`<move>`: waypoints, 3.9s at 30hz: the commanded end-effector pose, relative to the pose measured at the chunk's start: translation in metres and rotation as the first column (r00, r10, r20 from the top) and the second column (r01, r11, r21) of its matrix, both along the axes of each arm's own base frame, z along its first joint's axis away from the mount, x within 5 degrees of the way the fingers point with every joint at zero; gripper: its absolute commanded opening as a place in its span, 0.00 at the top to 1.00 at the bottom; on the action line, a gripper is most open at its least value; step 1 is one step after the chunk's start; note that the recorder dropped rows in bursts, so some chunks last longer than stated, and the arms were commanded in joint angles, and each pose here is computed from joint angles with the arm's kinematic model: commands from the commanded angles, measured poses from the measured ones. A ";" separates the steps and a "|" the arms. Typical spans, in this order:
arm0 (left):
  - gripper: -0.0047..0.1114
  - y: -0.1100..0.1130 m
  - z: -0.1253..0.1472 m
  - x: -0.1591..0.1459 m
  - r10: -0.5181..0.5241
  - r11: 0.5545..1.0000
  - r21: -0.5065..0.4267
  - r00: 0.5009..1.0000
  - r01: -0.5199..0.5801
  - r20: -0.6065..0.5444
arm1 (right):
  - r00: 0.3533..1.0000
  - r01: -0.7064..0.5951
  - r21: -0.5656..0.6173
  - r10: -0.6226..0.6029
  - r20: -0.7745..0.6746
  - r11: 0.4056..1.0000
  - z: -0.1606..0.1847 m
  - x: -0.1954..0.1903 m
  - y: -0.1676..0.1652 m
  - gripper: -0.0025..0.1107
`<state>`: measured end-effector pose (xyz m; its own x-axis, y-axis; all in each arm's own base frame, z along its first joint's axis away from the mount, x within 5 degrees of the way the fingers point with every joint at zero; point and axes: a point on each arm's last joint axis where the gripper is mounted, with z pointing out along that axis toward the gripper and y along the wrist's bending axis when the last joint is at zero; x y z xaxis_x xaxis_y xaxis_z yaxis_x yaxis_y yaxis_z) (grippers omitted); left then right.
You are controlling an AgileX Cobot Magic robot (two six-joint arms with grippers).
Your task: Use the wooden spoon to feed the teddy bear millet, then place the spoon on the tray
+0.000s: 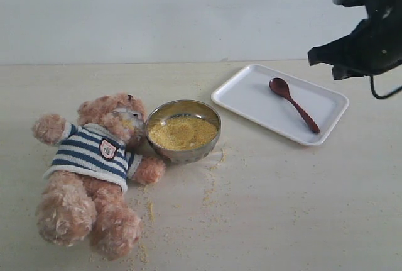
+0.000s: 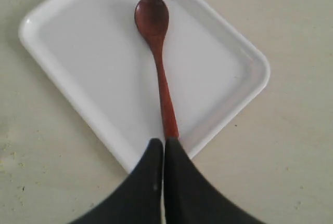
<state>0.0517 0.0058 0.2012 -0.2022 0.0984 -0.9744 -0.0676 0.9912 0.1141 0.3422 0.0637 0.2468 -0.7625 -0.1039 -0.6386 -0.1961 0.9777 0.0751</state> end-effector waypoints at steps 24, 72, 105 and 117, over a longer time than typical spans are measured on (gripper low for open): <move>0.92 0.000 0.000 0.000 0.006 1.000 -0.010 1.000 -0.005 0.006 | 0.486 -0.009 0.151 -0.127 0.864 0.989 0.054 -0.290 -0.055 0.98; 0.92 0.000 0.000 0.000 0.006 1.000 -0.010 1.000 -0.005 0.006 | 0.765 0.262 -0.025 -0.192 0.615 0.965 -0.062 -0.288 -0.070 0.98; 0.92 -0.010 -0.019 0.002 -0.041 0.953 -0.304 0.998 0.024 -0.049 | 0.765 0.262 -0.025 -0.192 0.615 0.965 -0.062 -0.288 -0.070 0.98; 0.92 -0.010 -0.019 0.002 -0.041 0.953 -0.304 0.998 0.024 -0.049 | 0.765 0.262 -0.025 -0.192 0.615 0.965 -0.062 -0.288 -0.070 0.98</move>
<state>0.0533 -0.0038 0.1825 -0.2594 -0.1900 -0.9469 -0.0347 0.9817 -0.1874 0.0539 -0.0061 0.1833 -0.2460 -0.0594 -0.9675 0.0610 0.9952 -0.0766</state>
